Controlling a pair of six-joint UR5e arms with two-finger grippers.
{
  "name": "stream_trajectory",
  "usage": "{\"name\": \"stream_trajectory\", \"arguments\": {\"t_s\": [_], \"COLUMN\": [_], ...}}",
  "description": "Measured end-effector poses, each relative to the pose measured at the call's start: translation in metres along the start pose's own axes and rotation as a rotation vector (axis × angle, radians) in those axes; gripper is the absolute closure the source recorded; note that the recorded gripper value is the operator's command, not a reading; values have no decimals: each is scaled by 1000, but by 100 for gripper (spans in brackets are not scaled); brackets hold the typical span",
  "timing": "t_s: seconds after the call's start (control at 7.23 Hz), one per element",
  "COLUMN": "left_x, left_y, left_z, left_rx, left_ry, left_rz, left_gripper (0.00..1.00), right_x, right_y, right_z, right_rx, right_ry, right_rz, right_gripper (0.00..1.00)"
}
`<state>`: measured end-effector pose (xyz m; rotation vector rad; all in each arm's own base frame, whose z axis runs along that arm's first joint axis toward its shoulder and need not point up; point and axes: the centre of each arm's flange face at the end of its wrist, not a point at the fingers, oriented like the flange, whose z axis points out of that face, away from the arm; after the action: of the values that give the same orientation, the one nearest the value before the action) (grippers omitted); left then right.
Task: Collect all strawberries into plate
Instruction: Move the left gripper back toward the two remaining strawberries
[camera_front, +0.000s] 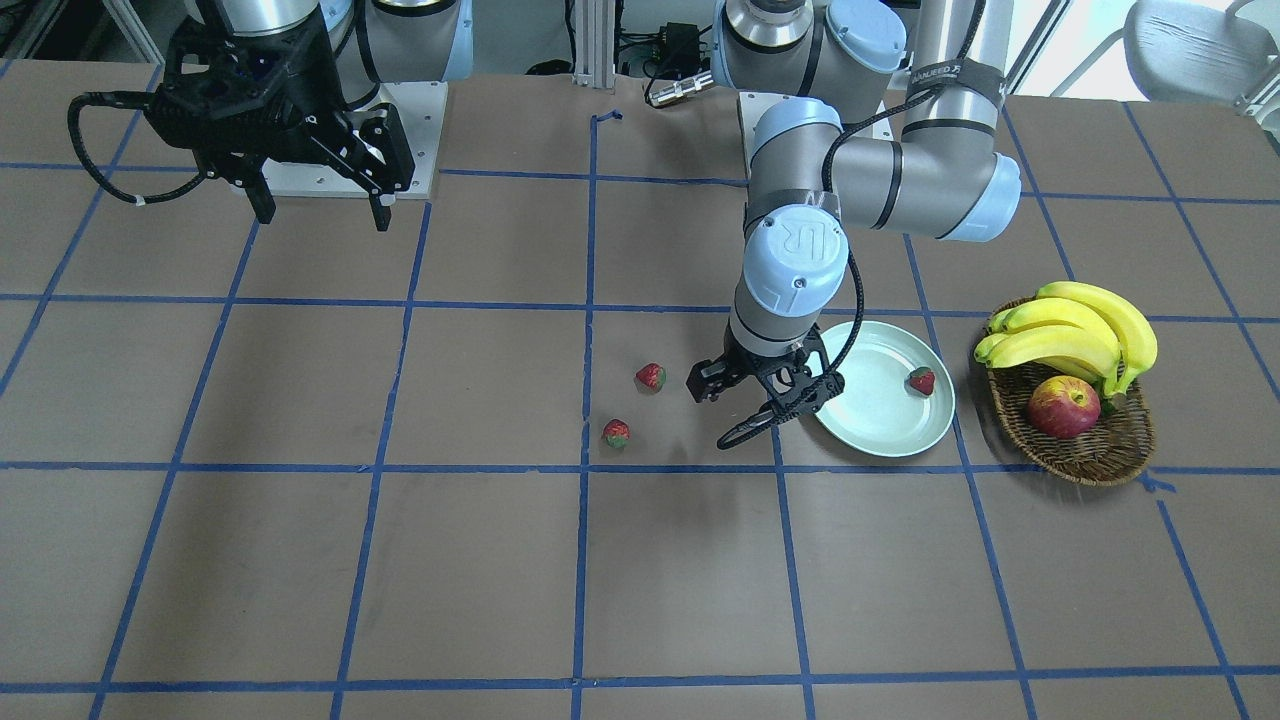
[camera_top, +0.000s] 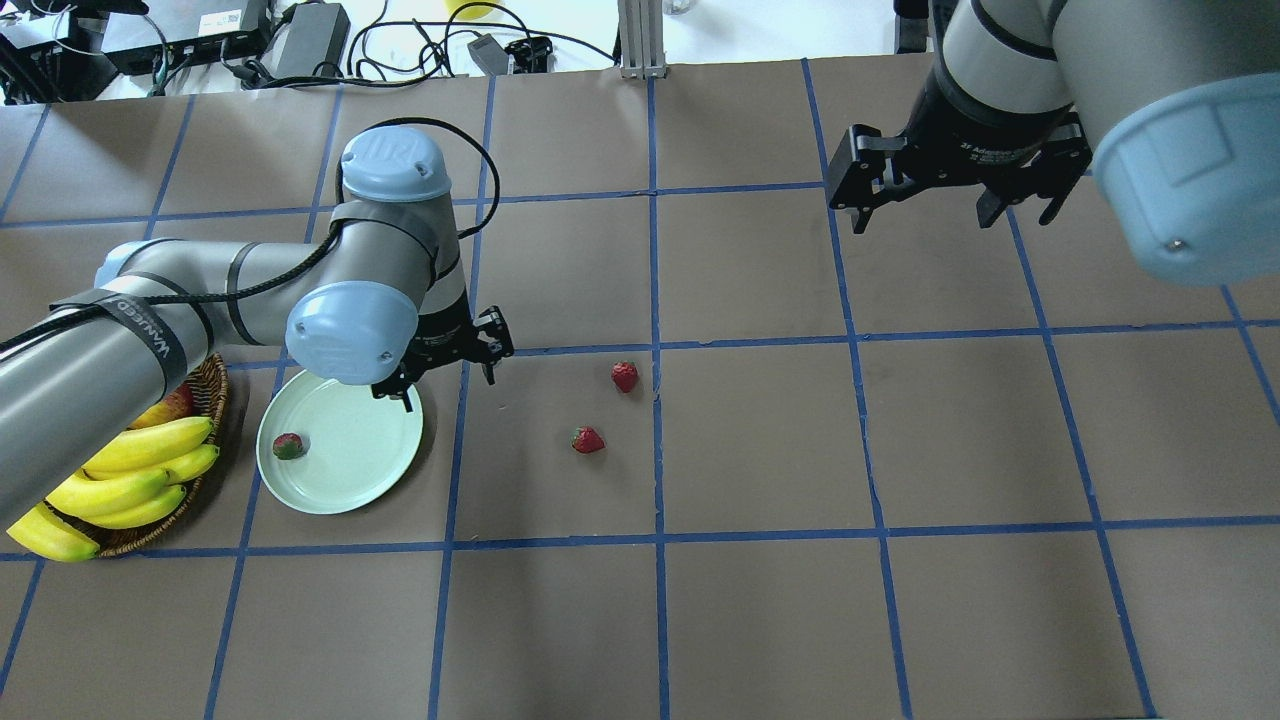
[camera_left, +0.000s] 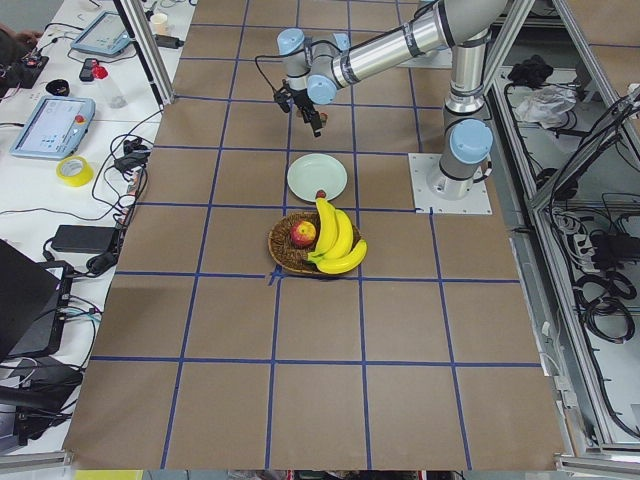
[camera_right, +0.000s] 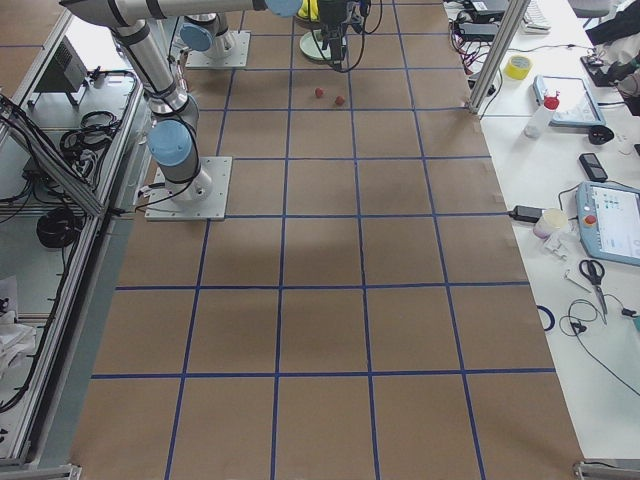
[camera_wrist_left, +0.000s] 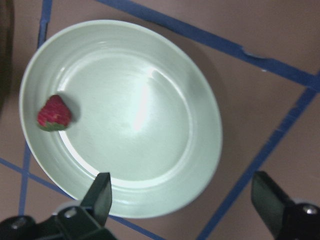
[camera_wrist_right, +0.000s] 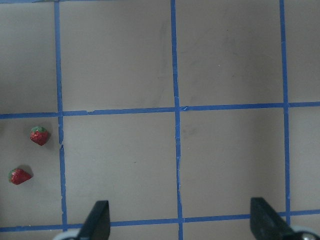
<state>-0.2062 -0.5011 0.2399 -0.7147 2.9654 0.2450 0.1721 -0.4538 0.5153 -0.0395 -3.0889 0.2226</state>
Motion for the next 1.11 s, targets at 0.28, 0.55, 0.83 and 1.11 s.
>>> {"name": "stream_trajectory", "arguments": {"t_s": [0.28, 0.55, 0.83, 1.11], "left_x": [19, 24, 24, 28], "left_y": [8, 13, 17, 16], "left_z": [1, 16, 37, 54], "left_rx": [-71, -126, -173, -205], "left_ry": [145, 192, 181, 180], "left_rz": [29, 42, -39, -114], "left_gripper": [0, 1, 1, 3], "right_x": [0, 0, 0, 0], "right_y": [0, 0, 0, 0], "right_z": [0, 0, 1, 1], "right_rx": [0, -1, -1, -1], "right_ry": [0, 0, 0, -2], "right_rz": [1, 0, 0, 1], "right_gripper": [0, 0, 0, 0]}}
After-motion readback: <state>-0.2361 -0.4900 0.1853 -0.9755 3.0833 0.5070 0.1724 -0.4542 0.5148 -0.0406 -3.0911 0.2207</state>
